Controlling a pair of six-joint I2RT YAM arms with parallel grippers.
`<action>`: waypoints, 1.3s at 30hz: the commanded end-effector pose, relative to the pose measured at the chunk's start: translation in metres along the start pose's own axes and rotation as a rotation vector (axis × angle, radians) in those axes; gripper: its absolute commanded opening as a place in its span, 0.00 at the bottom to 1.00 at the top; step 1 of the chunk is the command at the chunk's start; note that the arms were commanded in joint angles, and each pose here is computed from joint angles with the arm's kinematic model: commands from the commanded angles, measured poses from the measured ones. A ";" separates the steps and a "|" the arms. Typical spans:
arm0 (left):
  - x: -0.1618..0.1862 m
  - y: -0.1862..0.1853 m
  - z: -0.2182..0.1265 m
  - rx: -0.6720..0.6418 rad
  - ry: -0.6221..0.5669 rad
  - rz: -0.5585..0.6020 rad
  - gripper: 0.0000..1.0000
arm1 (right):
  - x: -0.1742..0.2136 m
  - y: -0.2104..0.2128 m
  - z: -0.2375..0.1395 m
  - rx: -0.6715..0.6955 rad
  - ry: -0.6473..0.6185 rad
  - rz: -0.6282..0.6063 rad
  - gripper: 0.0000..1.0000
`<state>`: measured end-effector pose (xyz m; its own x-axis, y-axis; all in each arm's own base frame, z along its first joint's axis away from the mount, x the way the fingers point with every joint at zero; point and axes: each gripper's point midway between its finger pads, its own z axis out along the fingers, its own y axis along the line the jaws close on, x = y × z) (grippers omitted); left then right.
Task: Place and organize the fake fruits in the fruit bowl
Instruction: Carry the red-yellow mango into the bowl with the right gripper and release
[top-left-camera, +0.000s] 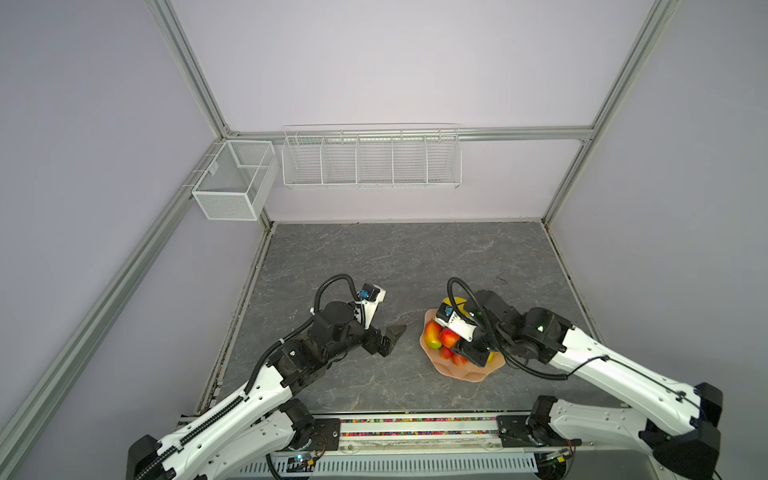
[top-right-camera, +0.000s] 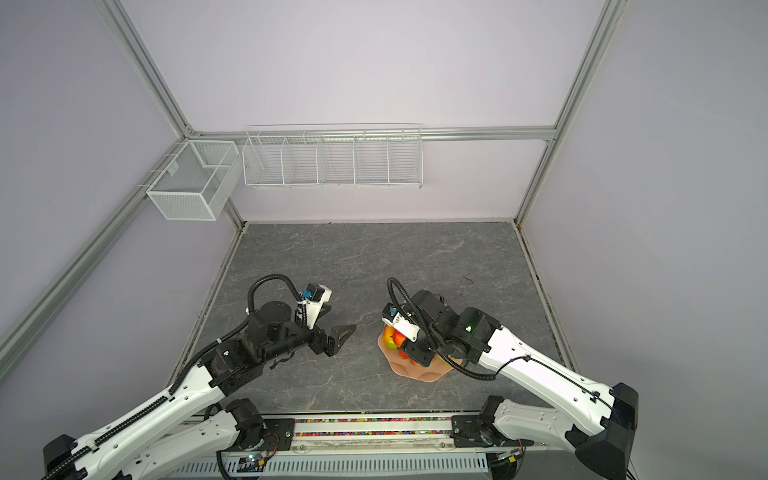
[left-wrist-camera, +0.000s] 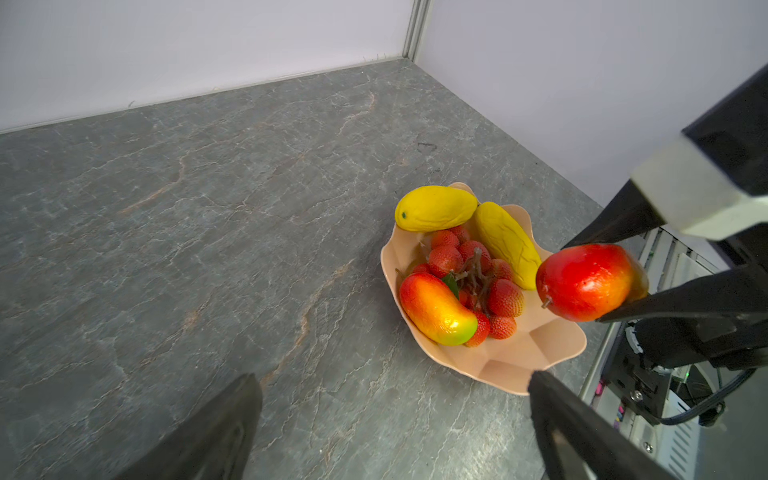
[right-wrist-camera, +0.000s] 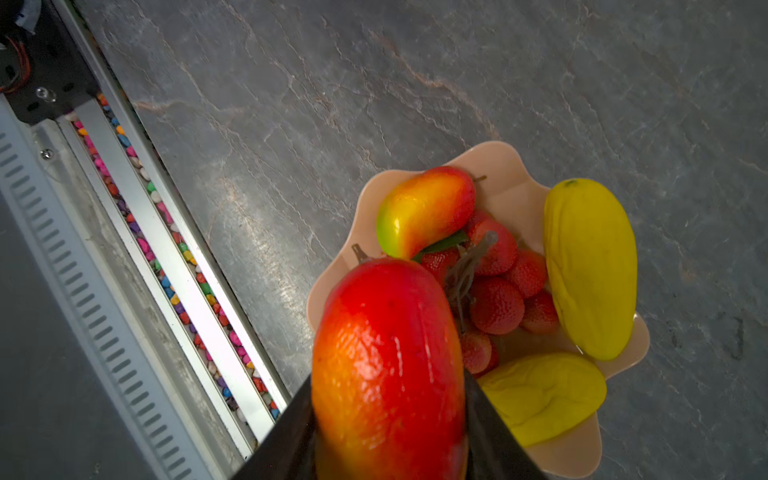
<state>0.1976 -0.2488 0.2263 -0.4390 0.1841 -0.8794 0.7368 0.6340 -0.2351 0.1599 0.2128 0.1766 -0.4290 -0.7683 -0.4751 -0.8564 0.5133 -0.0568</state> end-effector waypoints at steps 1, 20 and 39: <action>-0.026 -0.023 -0.002 0.120 -0.062 0.026 0.99 | 0.024 0.004 0.015 -0.011 0.116 0.022 0.49; -0.015 -0.022 0.017 0.126 0.006 0.002 0.99 | 0.049 0.016 0.070 -0.104 0.433 -0.002 0.56; -0.055 0.052 0.006 -0.266 -0.097 0.070 0.99 | -0.010 -0.007 -0.026 0.022 0.041 -0.059 0.98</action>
<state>0.2278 -0.2564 0.2495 -0.3719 0.1872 -0.9092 0.7232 0.6725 -0.1574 0.1576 0.2137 0.1788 -0.4388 -0.8263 -0.3532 -0.8749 0.4825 -0.0421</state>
